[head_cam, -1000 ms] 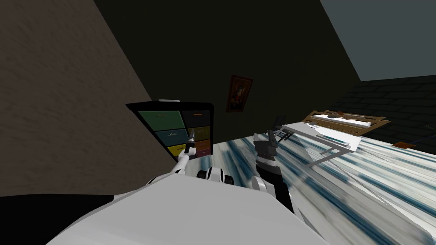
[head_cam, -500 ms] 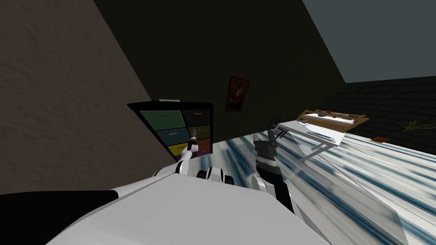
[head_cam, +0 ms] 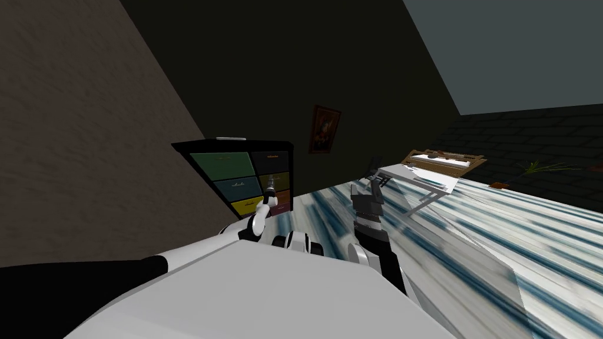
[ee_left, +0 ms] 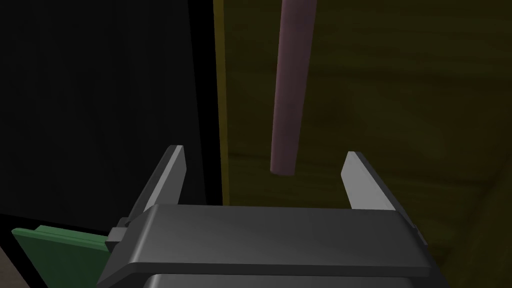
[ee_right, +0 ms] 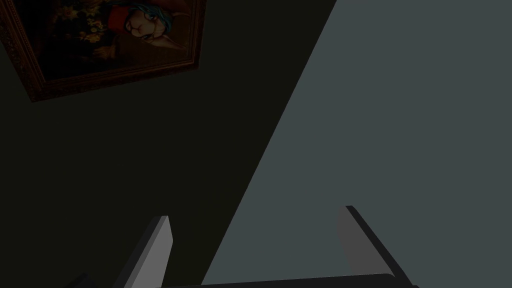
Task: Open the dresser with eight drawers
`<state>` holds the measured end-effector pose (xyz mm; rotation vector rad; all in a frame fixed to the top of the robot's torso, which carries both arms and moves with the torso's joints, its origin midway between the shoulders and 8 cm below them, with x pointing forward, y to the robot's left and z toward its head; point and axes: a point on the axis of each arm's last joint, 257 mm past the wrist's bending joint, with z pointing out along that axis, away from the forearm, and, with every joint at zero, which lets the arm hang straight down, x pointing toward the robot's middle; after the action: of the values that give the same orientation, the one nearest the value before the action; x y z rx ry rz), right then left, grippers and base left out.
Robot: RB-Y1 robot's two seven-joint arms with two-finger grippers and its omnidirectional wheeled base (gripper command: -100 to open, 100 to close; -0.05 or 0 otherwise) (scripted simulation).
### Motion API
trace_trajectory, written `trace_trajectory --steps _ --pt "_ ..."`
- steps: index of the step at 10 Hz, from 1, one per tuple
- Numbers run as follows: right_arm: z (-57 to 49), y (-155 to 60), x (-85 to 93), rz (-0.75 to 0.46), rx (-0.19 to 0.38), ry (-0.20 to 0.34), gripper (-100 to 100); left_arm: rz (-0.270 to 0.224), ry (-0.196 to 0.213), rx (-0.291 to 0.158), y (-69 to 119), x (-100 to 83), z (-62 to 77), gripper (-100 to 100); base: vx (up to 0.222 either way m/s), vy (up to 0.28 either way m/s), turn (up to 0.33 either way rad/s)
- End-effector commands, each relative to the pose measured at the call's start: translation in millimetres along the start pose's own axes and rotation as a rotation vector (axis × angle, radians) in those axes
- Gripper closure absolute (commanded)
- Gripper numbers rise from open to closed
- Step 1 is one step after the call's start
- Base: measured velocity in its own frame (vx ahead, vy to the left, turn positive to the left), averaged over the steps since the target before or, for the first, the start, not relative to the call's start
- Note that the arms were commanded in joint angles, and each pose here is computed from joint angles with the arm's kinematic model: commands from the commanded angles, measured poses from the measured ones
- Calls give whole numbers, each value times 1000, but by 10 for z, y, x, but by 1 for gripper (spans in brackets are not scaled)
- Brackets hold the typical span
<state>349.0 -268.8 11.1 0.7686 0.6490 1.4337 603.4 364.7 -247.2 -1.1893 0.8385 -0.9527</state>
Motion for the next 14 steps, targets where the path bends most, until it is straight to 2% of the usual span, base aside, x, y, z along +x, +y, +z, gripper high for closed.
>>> trace_trajectory --steps 1,2,3,4,5,7,9,10,12,13,14 --pt "0 0 0 0 0 0 0 -21 13 -15 12 155 46 -100 -16 5 11" --pt "-1 0 0 0 0 0 0 -18 9 -6 -14 123 41 -100 0 0 0" --pt "-1 0 0 0 0 0 0 -7 19 -10 43 35 -21 100 94 -17 170" --pt "-1 -1 -1 0 0 0 0 3 28 -22 116 38 -79 100 113 -22 134" --pt "-1 0 -1 0 0 0 0 10 18 -5 58 -31 -64 100 64 -18 -7" --pt "-1 0 -1 0 0 0 0 27 38 -9 125 -108 -191 100 88 -33 117" --pt "-1 0 0 0 0 0 0 34 30 3 83 -169 -190 100 19 -14 -7" --pt "-1 0 0 0 0 0 0 27 51 -13 155 -156 -276 100 77 -24 181" --pt "-1 0 -1 0 0 0 0 50 48 11 90 -260 -330 100 71 -20 49" --pt "-1 0 0 0 0 0 0 38 72 -7 154 -219 -417 100 85 -11 123" --pt "-1 0 -1 0 0 0 0 53 79 2 139 -245 -478 100 97 -26 110"
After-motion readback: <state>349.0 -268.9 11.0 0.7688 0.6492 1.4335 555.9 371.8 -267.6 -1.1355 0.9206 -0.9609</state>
